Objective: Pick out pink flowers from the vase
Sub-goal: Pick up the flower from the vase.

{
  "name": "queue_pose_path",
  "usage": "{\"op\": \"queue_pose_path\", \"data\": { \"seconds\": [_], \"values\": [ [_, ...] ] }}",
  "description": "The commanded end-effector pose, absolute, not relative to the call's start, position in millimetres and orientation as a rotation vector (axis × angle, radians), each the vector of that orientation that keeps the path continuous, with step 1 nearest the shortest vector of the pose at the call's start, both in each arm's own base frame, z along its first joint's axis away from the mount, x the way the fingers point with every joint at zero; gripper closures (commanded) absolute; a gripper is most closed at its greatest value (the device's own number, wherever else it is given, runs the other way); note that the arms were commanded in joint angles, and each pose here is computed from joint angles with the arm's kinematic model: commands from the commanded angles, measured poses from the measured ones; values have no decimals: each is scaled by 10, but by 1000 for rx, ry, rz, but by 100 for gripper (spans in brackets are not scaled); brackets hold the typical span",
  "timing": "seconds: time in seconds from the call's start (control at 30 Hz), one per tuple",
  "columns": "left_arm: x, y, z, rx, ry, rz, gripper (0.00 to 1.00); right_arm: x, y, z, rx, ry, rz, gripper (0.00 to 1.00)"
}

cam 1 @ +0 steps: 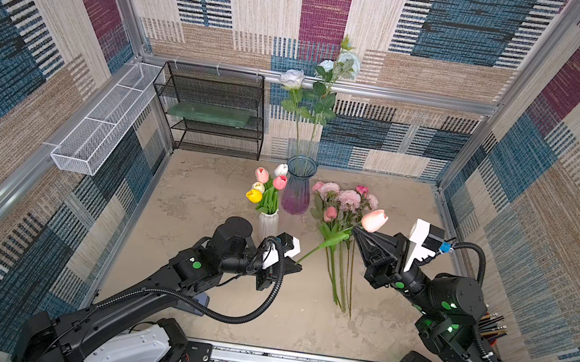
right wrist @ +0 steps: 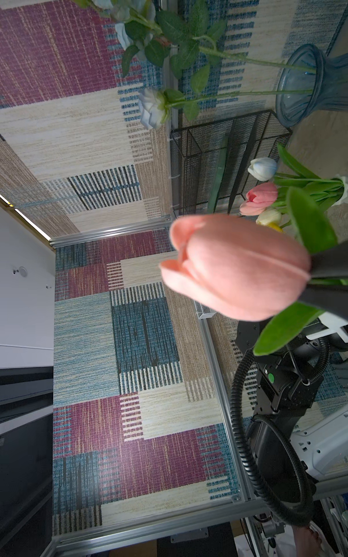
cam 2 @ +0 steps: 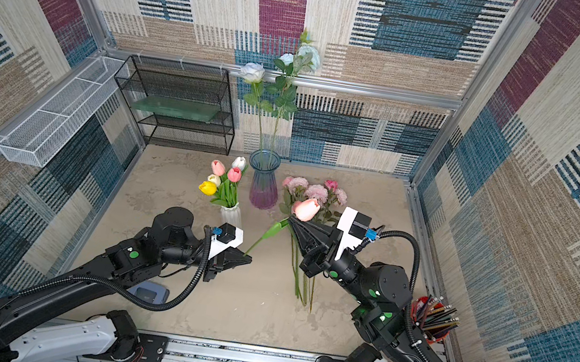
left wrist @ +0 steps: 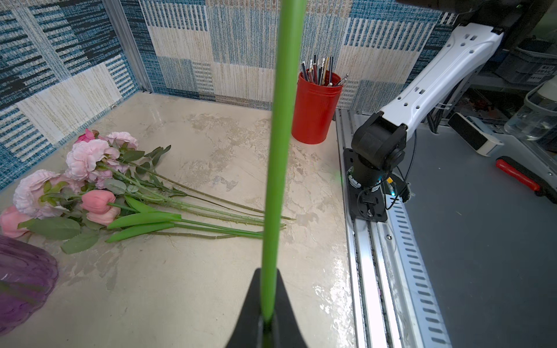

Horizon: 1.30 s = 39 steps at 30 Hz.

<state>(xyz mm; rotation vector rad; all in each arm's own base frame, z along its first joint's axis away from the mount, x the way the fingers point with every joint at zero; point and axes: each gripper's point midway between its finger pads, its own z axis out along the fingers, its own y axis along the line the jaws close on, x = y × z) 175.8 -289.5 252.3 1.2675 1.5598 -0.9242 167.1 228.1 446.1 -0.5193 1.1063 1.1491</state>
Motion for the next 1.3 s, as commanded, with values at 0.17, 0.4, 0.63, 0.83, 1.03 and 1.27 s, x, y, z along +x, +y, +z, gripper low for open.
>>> {"op": "queue_pose_path", "data": {
  "seconds": [0.17, 0.4, 0.63, 0.83, 1.03, 1.27],
  "values": [
    [1783, -2882, 2679, 1182, 1536, -948, 100, 1737, 2268, 4434, -512, 1136, 1079, 52],
    [1842, -2833, 2837, 1064, 1575, -967, 100, 1626, 2207, 4367, -533, 1083, 1067, 33],
    [1788, -2845, 2949, 985, 1546, -1071, 100, 1619, 2490, 3998, -627, 1158, 1118, 33],
    [1698, -2892, 2907, 1020, 1553, -1142, 100, 1591, 2877, 3751, -721, 1213, 1178, 34],
    [1644, -2893, 2886, 1039, 1537, -1159, 100, 1770, 3053, 3640, -703, 1264, 1129, 35],
    [1598, -2893, 2889, 1057, 1519, -1164, 100, 1798, 3161, 3573, -724, 1263, 1135, 48]
  ]
}}
